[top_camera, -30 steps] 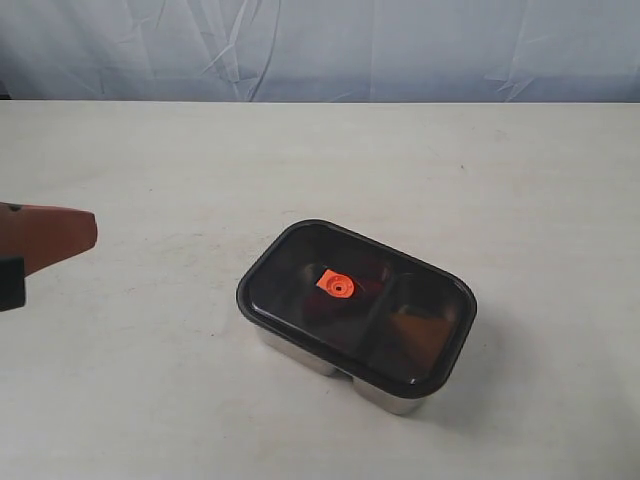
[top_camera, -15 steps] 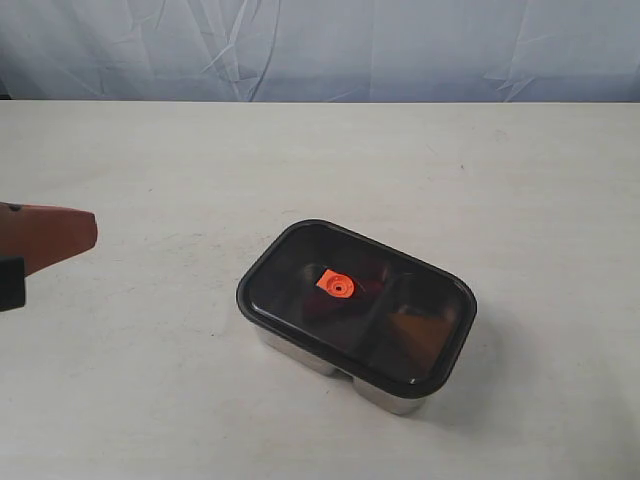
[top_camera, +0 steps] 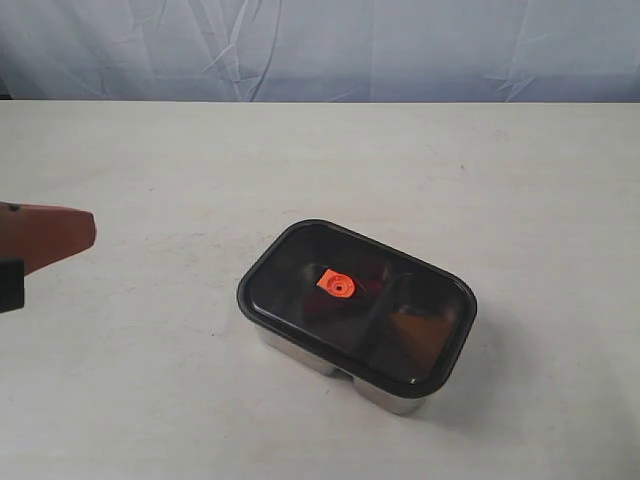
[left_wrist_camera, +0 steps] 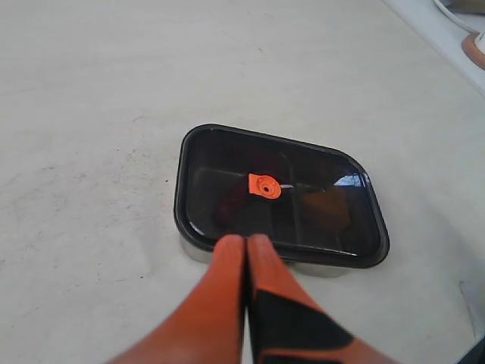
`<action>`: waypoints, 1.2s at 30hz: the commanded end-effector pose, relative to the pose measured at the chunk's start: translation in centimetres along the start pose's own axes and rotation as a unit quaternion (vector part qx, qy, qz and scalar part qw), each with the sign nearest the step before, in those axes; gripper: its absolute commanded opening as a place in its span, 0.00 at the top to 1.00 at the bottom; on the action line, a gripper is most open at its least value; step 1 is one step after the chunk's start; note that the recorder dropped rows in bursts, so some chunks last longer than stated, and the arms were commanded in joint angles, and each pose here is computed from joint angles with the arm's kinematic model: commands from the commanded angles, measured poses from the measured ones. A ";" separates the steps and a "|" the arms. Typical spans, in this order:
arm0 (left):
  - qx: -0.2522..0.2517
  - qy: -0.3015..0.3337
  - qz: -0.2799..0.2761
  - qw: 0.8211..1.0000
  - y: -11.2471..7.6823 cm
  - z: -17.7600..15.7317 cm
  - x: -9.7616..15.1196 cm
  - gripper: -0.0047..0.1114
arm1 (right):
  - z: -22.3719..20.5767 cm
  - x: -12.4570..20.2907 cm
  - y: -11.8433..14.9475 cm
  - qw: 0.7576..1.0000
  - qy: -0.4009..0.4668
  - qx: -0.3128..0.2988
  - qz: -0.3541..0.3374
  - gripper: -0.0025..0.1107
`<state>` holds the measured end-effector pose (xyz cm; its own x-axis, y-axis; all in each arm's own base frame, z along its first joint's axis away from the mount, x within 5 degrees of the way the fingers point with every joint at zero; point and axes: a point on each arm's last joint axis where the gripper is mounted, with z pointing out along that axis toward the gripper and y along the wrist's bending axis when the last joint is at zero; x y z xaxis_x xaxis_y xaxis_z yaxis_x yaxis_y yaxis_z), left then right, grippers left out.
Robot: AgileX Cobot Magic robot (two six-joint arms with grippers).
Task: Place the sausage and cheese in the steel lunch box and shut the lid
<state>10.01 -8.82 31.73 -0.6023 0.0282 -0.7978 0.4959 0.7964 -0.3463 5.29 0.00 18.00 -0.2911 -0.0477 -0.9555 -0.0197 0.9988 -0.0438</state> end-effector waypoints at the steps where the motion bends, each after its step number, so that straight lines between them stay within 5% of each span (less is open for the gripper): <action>1: -0.018 -0.038 0.014 0.999 0.6 -1.2 -0.1 0.96 | 0.0 0.0 -0.1 1.000 -0.009 0.004 -0.007 0.98; 7: -0.142 -0.214 0.029 0.966 4.7 -3.0 2.3 0.96 | 0.0 -0.1 0.0 1.000 -0.011 0.001 0.002 0.98; 15: -0.272 -0.269 0.030 0.923 7.2 -4.1 7.7 0.96 | 0.0 -0.1 0.0 1.000 -0.011 0.001 0.002 0.98; 36: -0.305 -0.262 0.031 0.915 9.2 -1.9 12.6 0.96 | 0.0 -0.1 0.0 1.000 -0.011 0.000 0.004 0.98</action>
<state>5.87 -0.07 19.28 -0.1714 -0.0784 -0.9821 -0.0084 0.9969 -0.0781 5.30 0.04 18.03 -0.2877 -0.0361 -0.9570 -0.0210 0.9993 -0.0314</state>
